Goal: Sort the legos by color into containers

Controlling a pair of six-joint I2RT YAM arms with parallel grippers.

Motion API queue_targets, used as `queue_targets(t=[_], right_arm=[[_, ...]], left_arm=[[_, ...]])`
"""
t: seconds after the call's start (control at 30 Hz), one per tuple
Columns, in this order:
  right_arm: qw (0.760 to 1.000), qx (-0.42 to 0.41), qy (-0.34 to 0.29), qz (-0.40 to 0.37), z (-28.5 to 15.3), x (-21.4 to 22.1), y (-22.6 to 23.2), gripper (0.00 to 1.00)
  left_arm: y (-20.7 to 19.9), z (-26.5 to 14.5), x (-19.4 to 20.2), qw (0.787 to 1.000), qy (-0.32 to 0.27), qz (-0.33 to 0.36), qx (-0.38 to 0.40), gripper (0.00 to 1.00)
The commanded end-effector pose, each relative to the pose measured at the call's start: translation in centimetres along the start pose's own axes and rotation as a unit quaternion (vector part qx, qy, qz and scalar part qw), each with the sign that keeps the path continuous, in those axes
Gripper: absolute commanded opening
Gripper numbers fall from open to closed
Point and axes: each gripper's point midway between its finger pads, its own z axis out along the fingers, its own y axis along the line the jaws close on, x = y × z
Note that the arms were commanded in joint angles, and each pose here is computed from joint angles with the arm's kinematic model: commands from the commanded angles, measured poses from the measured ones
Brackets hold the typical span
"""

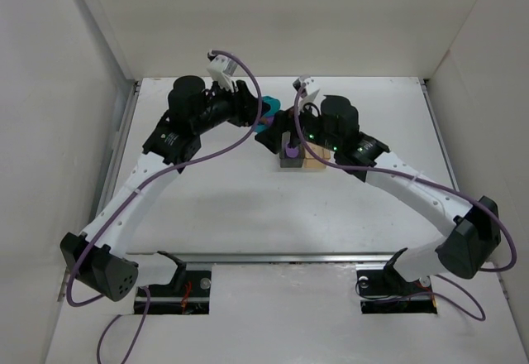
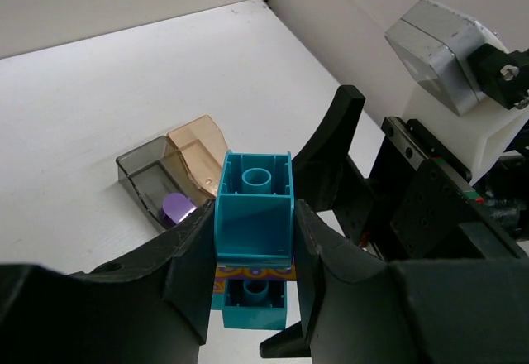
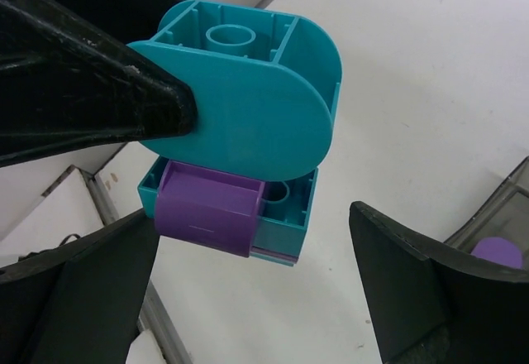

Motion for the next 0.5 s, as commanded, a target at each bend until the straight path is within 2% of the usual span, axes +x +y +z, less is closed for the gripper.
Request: queue_targets(t=[0.0,0.13,0.27,0.3,0.37,0.4,0.47], right_arm=[[0.998,-0.034,-0.062,0.002,0.7,-3.9,2.0,1.00],[0.997,-0.025,-0.076,0.017,1.1,-4.4,1.7,0.96],[0.995,-0.017,-0.095,0.027,1.4,-5.2,1.4,0.71],[0.994,-0.015,-0.102,0.026,1.4,-5.5,1.4,0.58],[0.994,-0.010,-0.100,0.032,1.7,-5.3,1.1,0.46],[0.994,-0.010,-0.100,0.032,1.7,-5.3,1.1,0.35],[0.995,-0.008,-0.096,0.033,2.0,-4.9,0.9,0.25]], left_arm=[[-2.7,-1.3,-3.6,0.998,-0.055,-0.004,0.035,0.00],[-2.8,-1.3,-3.8,0.998,-0.060,-0.002,0.037,0.00],[-3.1,-1.3,-3.8,0.997,-0.057,-0.020,0.042,0.00],[-3.1,-1.3,-3.8,0.997,-0.057,-0.026,0.042,0.00],[-2.8,-1.3,-3.5,0.997,-0.053,-0.032,0.041,0.00],[-2.8,-1.3,-3.5,0.997,-0.053,-0.037,0.041,0.00],[-2.9,-1.3,-3.5,0.997,-0.053,-0.043,0.041,0.00]])
